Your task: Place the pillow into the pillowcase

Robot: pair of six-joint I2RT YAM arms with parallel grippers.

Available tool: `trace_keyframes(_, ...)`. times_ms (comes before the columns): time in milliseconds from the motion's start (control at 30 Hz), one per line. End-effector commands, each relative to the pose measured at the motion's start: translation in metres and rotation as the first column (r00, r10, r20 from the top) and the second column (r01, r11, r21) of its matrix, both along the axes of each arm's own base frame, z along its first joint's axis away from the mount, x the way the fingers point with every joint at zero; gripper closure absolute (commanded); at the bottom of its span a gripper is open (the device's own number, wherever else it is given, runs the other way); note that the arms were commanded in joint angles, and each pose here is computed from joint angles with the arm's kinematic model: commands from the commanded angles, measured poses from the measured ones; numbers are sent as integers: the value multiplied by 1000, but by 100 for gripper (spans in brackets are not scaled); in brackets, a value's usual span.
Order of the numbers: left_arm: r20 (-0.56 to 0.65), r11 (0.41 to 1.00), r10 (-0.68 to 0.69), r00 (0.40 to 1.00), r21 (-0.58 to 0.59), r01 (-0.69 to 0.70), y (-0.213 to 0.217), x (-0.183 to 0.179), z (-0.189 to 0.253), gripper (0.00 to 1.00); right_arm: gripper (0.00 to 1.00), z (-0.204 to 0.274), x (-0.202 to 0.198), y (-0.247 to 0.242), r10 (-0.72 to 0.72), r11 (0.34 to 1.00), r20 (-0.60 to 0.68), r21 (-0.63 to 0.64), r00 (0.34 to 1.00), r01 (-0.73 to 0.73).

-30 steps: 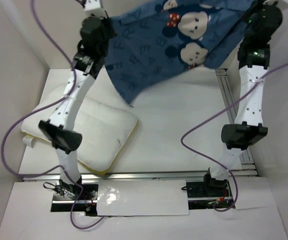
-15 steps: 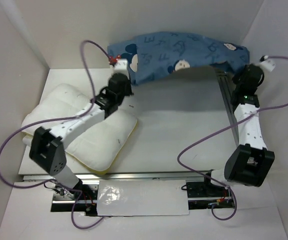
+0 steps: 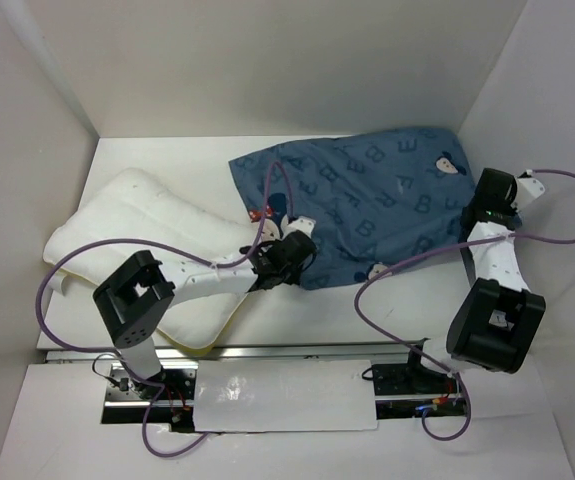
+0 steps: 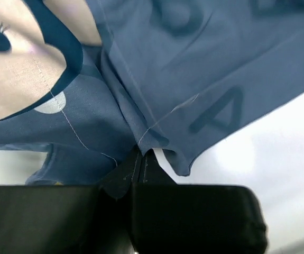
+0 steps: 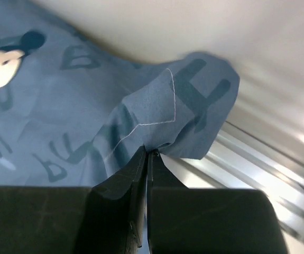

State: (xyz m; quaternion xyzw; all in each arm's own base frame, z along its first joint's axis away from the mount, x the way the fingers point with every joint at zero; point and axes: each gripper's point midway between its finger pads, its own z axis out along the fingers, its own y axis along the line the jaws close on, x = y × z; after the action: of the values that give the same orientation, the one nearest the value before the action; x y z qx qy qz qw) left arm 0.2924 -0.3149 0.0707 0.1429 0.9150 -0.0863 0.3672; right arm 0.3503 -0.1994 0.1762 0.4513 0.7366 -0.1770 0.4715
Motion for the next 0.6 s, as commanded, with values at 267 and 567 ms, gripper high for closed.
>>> trace_keyframes(267,-183,998,-38,982,-48,29,9,-74,7,75,27,-19,-33,-24,-87,991,-32,97,996,89)
trace_keyframes(567,-91,995,-73,993,-68,67,16,-86,81,0,1,26,8,43,275,961,47,19,960,-276)
